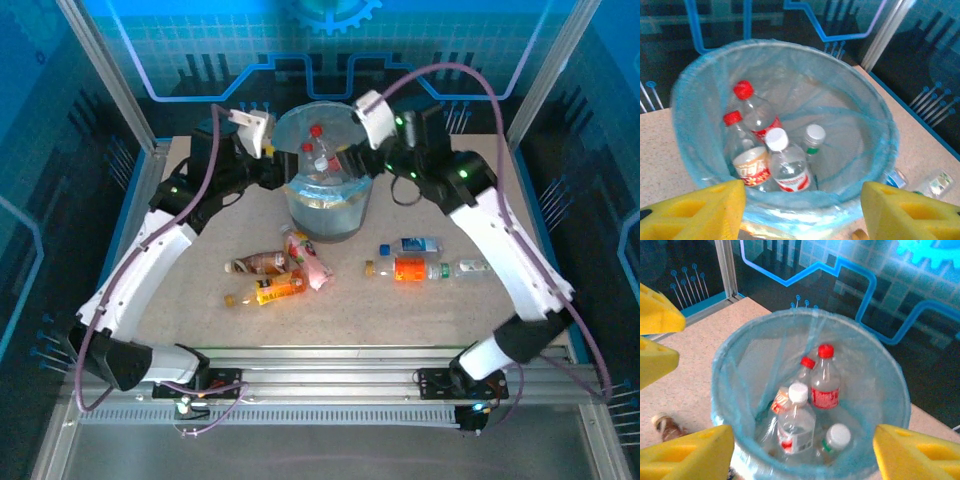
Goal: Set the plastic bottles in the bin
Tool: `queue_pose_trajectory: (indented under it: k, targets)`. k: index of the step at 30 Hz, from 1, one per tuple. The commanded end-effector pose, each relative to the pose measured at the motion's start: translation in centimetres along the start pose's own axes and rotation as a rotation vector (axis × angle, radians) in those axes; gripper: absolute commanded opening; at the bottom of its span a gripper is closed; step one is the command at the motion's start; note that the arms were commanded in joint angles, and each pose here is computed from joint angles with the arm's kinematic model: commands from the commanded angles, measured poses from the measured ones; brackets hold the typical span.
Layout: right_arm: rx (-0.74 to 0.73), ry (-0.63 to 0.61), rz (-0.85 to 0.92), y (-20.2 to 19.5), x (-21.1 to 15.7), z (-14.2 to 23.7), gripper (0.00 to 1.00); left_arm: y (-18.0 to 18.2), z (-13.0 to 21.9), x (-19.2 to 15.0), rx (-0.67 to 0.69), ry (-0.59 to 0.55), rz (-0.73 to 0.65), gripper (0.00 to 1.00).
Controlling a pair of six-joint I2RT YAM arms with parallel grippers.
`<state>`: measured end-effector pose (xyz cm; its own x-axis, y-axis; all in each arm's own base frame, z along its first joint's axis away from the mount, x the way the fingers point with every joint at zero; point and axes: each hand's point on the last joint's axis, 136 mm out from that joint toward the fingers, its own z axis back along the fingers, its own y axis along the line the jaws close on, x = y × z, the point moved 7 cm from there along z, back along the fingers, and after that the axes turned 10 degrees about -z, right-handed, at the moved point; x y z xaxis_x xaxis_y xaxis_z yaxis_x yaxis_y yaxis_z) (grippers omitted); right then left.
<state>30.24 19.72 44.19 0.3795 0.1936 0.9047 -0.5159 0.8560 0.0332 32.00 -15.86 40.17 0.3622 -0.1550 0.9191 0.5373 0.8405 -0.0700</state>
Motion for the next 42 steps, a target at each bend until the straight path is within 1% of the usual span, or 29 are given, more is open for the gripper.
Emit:
queue_pose_trajectory:
  k: [1,5,7,9,12,14,18,21,26,28,30,32,34,36,39,42]
  targets:
    - [-0.078,0.041,-0.118,-1.6,-3.1,0.6,0.76,-3.5,0.8,-0.4,-0.045,0.04,-0.12,0.64]
    - [-0.167,0.138,-0.152,-3.8,-7.6,2.2,0.75,-7.4,-0.4,-2.3,-0.142,0.105,-0.193,0.63]
    - [-0.186,0.183,-0.124,-4.6,-10.0,2.8,0.74,-9.3,-1.1,-3.4,-0.192,0.131,-0.216,0.64]
    - [-0.171,0.242,-0.033,-4.6,-12.4,2.7,0.74,-10.6,-1.7,-4.5,-0.229,0.152,-0.234,0.64]
    - [-0.142,0.367,0.116,-4.5,-16.0,2.4,0.75,-12.4,-2.6,-6.8,-0.303,0.177,-0.273,0.65]
    - [-0.141,0.421,0.18,-4.6,-17.8,2.2,0.75,-13.2,-3.2,-8.7,-0.357,0.193,-0.289,0.67]
    - [-0.105,0.464,0.313,-4.2,-20.9,1.8,0.75,-14.1,-4.1,-12.9,-0.492,0.221,-0.27,0.71]
    - [-0.072,0.474,0.37,-4.0,-23.2,1.2,0.74,-14.2,-4.7,-15.1,-0.518,0.228,-0.253,0.71]
    - [0.019,0.558,0.434,-2.9,-25.7,0.0,0.73,-14.0,-5.5,-17.1,-0.504,0.263,-0.227,0.71]
    - [0.081,0.591,0.494,-1.9,-26.2,-0.4,0.71,-13.8,-5.6,-17.5,-0.488,0.269,-0.224,0.72]
    - [0.133,0.614,0.603,-0.5,-26.8,-0.8,0.69,-13.4,-5.5,-17.8,-0.463,0.262,-0.224,0.73]
    - [0.152,0.598,0.717,0.8,-27.1,-1.4,0.69,-13.1,-5.1,-18.2,-0.445,0.252,-0.229,0.74]
    - [0.151,0.554,0.772,1.9,-26.7,-2.3,0.69,-12.5,-4.6,-18.5,-0.403,0.237,-0.233,0.75]
    - [0.148,0.519,0.72,2.6,-26.0,-3.2,0.69,-11.5,-3.9,-18.7,-0.317,0.226,-0.222,0.75]
    - [0.161,0.472,0.556,3.7,-24.2,-4.3,0.69,-9.9,-2.6,-18.7,-0.191,0.219,-0.197,0.76]
    - [0.189,0.432,0.395,4.7,-23.4,-5.1,0.71,-8.7,-1.1,-18.6,-0.132,0.191,-0.168,0.77]
